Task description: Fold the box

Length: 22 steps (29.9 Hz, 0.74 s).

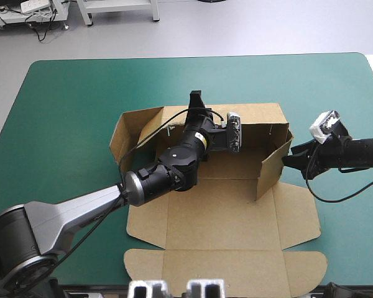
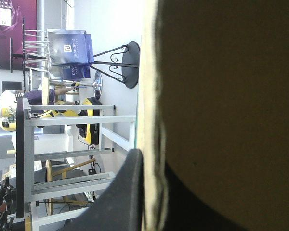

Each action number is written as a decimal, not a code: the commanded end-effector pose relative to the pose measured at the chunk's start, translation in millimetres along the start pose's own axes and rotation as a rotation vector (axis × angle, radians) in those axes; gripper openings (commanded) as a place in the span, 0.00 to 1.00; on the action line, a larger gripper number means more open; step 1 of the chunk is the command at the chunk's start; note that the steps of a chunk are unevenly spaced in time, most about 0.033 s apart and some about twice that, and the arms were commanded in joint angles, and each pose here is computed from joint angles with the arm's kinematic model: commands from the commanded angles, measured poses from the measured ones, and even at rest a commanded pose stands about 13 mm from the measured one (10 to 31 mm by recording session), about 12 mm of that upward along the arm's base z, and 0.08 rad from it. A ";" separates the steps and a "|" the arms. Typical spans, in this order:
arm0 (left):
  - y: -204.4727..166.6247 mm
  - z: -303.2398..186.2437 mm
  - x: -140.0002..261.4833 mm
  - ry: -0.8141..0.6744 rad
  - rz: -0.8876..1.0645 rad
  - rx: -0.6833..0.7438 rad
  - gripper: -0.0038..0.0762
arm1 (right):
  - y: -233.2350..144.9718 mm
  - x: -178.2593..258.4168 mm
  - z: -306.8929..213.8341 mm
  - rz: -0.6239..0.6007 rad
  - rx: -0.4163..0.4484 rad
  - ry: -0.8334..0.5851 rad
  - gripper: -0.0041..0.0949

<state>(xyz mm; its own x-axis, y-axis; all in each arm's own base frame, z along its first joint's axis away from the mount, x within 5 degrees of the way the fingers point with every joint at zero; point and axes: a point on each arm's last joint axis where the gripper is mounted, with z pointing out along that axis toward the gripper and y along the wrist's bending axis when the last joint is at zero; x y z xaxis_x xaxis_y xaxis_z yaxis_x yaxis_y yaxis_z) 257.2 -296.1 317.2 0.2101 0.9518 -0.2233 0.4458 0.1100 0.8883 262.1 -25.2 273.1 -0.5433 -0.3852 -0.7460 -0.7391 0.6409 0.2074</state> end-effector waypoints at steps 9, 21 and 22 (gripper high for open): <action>15.7 -11.6 -2.2 -0.014 0.027 -0.043 0.03 | 14.0 -21.8 -0.7 -0.029 -0.040 -0.110 0.51; 15.9 -11.6 -3.3 -0.025 0.032 -0.046 0.03 | 2.6 -37.9 22.1 -0.039 -0.017 -0.267 0.51; 15.9 -11.6 -3.3 -0.025 0.032 -0.046 0.03 | 1.1 -38.5 25.3 -0.024 -0.017 -0.273 0.50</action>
<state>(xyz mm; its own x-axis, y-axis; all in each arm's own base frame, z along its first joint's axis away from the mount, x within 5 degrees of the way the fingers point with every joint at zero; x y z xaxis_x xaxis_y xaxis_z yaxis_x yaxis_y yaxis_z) 258.9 -297.2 313.1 0.2278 0.9611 -0.1564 0.4314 0.0443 0.9011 283.5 -0.2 268.9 -0.4537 -0.3063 -0.8369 -0.7726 0.6032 0.1981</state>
